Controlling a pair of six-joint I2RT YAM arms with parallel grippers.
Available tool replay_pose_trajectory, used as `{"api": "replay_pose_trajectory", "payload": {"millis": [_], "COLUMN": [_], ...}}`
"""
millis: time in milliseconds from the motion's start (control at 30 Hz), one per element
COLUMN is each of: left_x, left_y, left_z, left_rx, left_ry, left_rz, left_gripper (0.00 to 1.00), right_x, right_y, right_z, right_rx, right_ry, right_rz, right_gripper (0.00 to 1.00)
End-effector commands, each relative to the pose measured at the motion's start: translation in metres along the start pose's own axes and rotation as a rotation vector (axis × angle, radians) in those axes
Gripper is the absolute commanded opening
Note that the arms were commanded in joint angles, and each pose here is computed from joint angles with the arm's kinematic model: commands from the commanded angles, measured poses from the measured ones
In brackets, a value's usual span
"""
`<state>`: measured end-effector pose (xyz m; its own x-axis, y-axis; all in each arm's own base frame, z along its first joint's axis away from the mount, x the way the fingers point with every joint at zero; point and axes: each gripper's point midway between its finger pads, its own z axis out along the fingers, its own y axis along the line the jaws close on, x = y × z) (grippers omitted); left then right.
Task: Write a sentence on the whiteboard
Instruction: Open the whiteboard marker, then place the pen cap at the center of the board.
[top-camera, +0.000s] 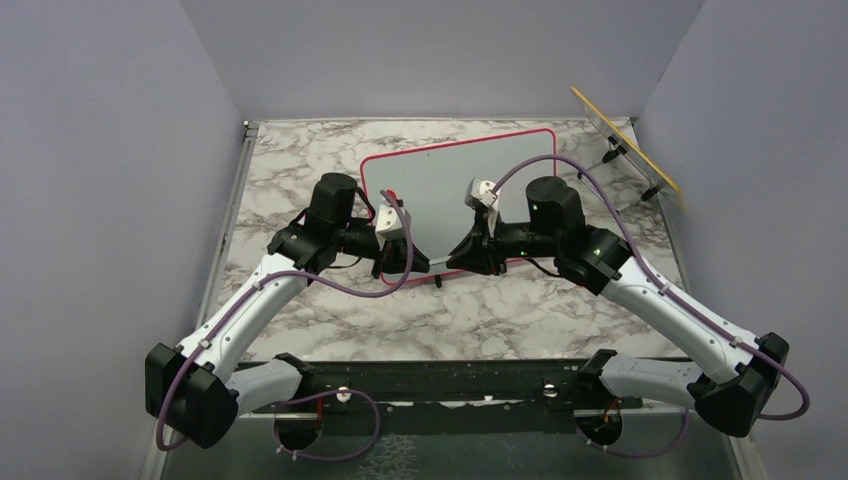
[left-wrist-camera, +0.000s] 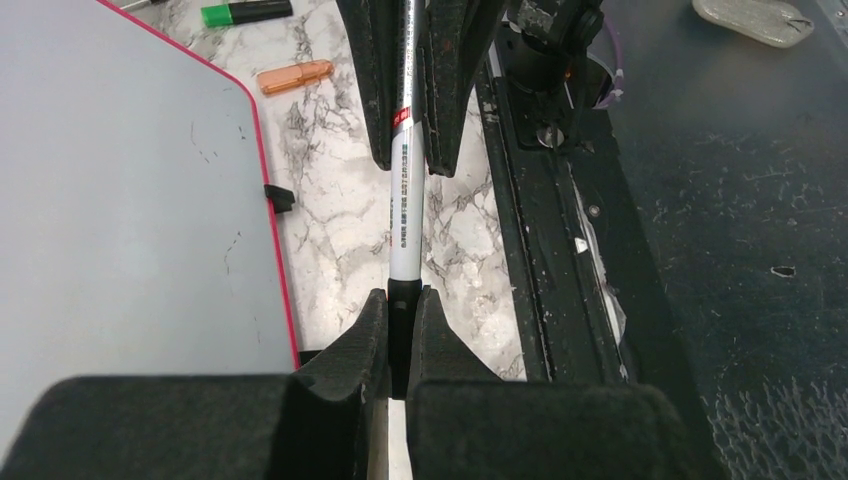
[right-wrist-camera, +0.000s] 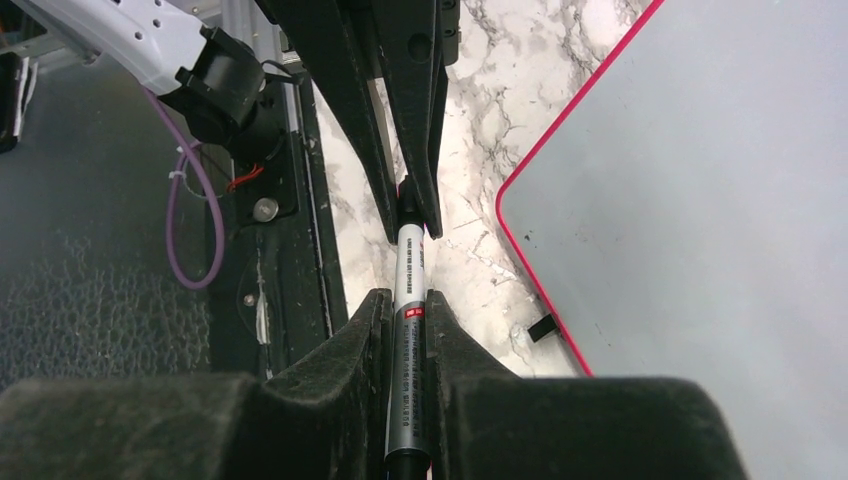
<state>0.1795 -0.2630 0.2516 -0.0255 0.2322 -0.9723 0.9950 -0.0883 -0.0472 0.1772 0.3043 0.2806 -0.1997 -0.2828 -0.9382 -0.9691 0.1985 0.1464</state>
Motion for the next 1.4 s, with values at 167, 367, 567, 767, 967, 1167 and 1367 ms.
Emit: {"api": "replay_pose_trajectory", "payload": {"millis": [167,367,567,767,967,1167,1367], "left_x": [0.015,0.02,0.022,0.019,0.004,-0.026,0.008], "left_y": [0.012,0.015,0.016,0.02,0.059,0.103,0.127], "left_z": [-0.009,-0.011,-0.012,-0.016,-0.042,-0.103,-0.165], "left_rx": [-0.057,-0.069,-0.08,-0.11,-0.407,-0.907,-1.341], "left_ry": [0.026,0.038,0.044,0.047,0.076,0.004,0.066], "left_rz": [-0.004,-0.013,-0.006,0.009,0.009,-0.076,-0.298], "left_gripper": [0.0,0.0,0.0,0.0,0.0,0.0,0.0], "right_x": [-0.023,-0.031,-0.044,-0.054,-0.055,-0.055,-0.054], "right_y": [0.007,0.005,-0.006,-0.012,-0.027,-0.046,-0.061], "right_z": [-0.034,-0.052,-0.069,-0.078,-0.08,-0.084,-0.088], "right_rx": [0.056,0.121,0.242,0.304,0.386,0.494,0.587], "right_ry": [-0.05,-0.064,-0.122,-0.174,-0.2,-0.255,-0.312], "right_rz": [-0.089,-0.117,-0.148,-0.156,-0.144,-0.123,-0.089], "right_gripper": [0.01,0.01,0.01,0.01,0.01,0.01,0.01]}}
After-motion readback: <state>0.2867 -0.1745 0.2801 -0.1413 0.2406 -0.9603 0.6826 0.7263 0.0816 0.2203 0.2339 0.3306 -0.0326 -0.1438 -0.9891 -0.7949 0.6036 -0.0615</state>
